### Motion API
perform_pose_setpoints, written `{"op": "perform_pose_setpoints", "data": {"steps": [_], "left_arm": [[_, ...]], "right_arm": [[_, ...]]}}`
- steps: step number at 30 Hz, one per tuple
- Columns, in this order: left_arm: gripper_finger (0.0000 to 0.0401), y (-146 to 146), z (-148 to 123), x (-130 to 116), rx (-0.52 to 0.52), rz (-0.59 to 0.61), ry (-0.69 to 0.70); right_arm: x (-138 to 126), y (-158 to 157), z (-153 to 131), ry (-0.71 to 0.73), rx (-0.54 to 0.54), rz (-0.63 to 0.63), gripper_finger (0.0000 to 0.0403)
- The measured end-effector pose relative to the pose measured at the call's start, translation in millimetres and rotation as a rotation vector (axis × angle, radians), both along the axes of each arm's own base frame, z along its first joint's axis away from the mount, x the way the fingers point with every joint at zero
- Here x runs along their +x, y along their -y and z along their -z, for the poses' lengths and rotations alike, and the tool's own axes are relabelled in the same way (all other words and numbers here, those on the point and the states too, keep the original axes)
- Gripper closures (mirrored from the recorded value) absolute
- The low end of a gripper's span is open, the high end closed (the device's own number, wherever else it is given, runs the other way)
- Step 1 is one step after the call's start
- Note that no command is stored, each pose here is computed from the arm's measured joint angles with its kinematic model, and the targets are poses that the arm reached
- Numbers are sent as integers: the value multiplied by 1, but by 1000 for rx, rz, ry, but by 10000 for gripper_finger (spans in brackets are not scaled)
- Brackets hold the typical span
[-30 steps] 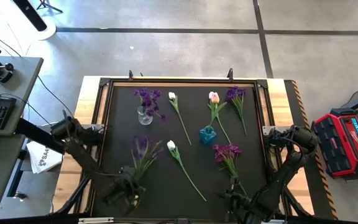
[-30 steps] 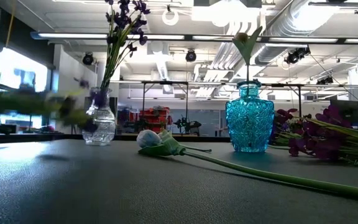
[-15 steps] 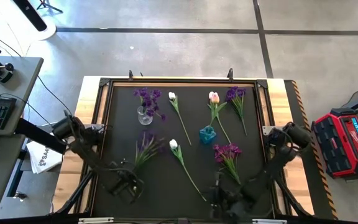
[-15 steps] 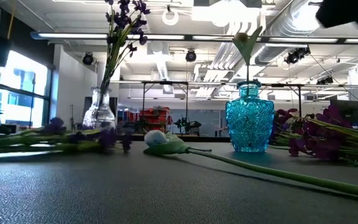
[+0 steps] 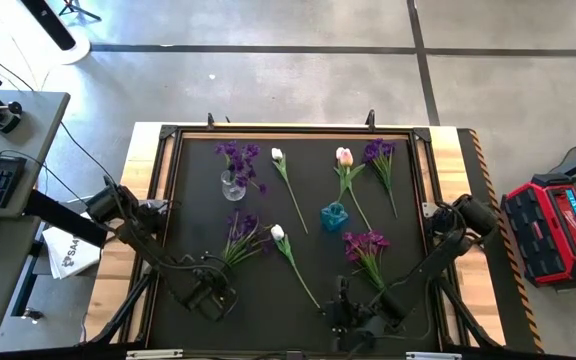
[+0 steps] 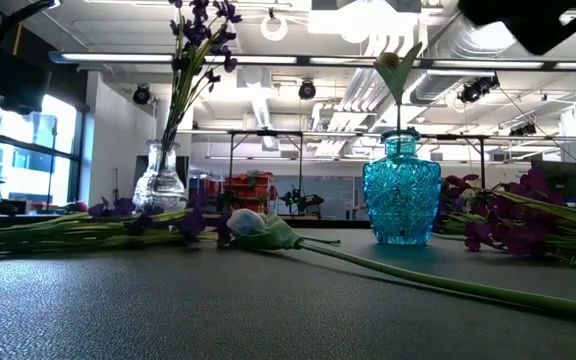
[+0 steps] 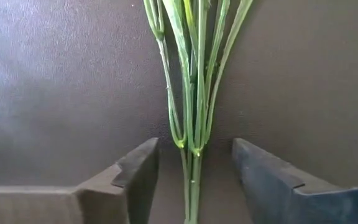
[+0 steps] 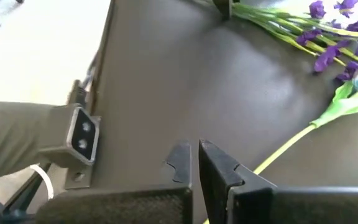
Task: Sort flowers into vase by color
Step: Put the bottom purple flowers into the transparent vase
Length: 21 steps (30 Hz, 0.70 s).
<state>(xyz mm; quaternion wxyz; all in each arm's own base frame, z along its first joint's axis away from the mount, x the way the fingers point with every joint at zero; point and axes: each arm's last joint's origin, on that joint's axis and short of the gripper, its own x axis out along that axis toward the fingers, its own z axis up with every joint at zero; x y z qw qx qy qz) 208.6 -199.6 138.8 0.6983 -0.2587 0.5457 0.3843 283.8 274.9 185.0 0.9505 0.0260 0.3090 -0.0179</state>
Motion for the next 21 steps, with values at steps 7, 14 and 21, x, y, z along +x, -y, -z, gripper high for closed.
{"op": "perform_pose_setpoints", "data": {"steps": [7,14,21], "left_arm": [[203,-3,1,4,-10,8,-16],[297,-13,11,9,-94,-2,-37],[389,-14,-1,8,-98,37,22]], "right_arm": [[-7,-8,-2,32,-20,-16,403],[-7,-8,-2,32,-20,-15,403],[-13,-15,-2,37,-16,-41,403]]}}
